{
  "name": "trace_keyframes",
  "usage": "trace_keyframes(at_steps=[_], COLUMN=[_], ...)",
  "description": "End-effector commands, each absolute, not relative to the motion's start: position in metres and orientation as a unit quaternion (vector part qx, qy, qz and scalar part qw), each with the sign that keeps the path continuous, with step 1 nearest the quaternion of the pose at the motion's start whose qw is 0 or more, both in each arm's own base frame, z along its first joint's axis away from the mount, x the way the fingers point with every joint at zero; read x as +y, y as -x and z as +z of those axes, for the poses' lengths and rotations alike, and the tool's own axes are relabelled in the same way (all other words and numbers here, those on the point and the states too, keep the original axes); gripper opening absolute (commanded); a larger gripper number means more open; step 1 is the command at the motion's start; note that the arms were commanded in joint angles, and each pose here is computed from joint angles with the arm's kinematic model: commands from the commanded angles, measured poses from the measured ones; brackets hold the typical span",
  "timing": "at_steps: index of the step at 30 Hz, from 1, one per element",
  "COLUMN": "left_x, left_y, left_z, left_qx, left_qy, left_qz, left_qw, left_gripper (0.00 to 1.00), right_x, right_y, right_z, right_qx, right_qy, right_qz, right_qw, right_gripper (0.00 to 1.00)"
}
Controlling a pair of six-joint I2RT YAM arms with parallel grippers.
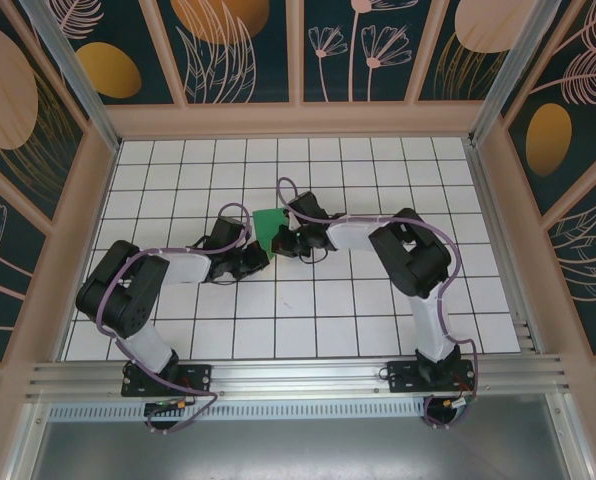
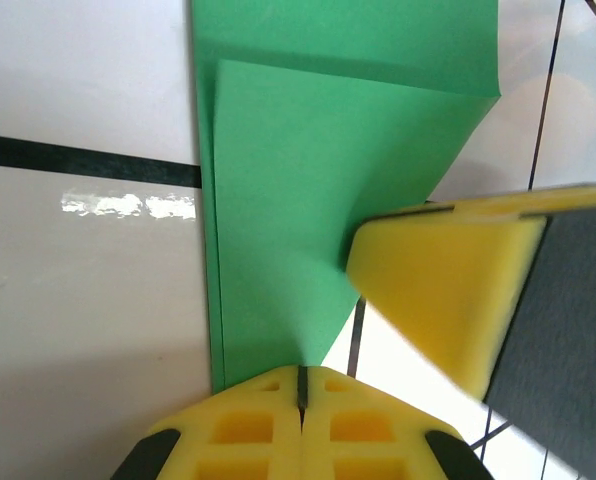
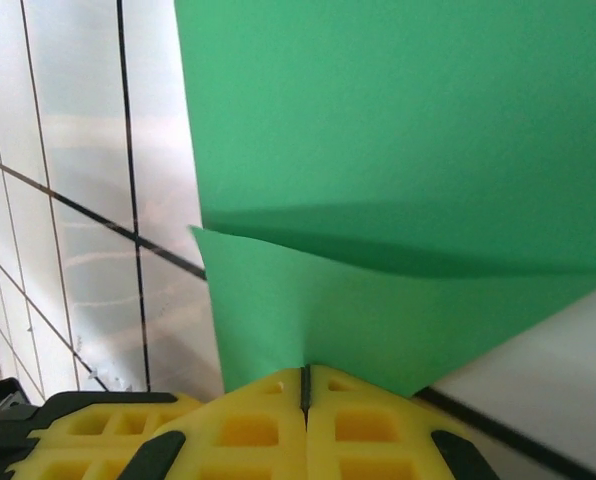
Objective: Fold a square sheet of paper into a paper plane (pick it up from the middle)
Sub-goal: Third fold the triangle at the center of the table.
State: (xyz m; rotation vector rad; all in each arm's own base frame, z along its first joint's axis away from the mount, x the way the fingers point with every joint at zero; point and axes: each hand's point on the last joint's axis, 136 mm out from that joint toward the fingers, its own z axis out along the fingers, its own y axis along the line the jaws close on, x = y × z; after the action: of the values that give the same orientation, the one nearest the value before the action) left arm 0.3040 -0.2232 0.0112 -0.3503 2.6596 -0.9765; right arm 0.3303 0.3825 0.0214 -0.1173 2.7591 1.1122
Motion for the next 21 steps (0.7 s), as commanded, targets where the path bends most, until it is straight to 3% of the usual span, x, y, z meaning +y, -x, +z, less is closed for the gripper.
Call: trace_keyframes(at_steps=[1,16,21], left_x=[-0.192,-0.191,-0.214], left_y=[-0.268,-0.265,-0.292], left_z=[-0.038,-0.036,0.019], left_qx=[0.952,0.952,0.929], left_qy=[0.141,0.134,0.103], left_qz=[-0.254,-0.257,-0.321], left_qw=[0.092,0.095,0.149], left_gripper=[0.01,0.03,0.12], right_x=[0.362,0.320,0.319], right_y=[-0.348,-0.420,-0.416], right_z=[0.004,0.026,0.062], right_qx=[0.934,0.926,0.917], right_qy=[0.043,0.035,0.035], right_qz=[0.346,0.344,0.354], right_qw=[0.083,0.149,0.183], right_gripper=[0.05,0.08,0.15])
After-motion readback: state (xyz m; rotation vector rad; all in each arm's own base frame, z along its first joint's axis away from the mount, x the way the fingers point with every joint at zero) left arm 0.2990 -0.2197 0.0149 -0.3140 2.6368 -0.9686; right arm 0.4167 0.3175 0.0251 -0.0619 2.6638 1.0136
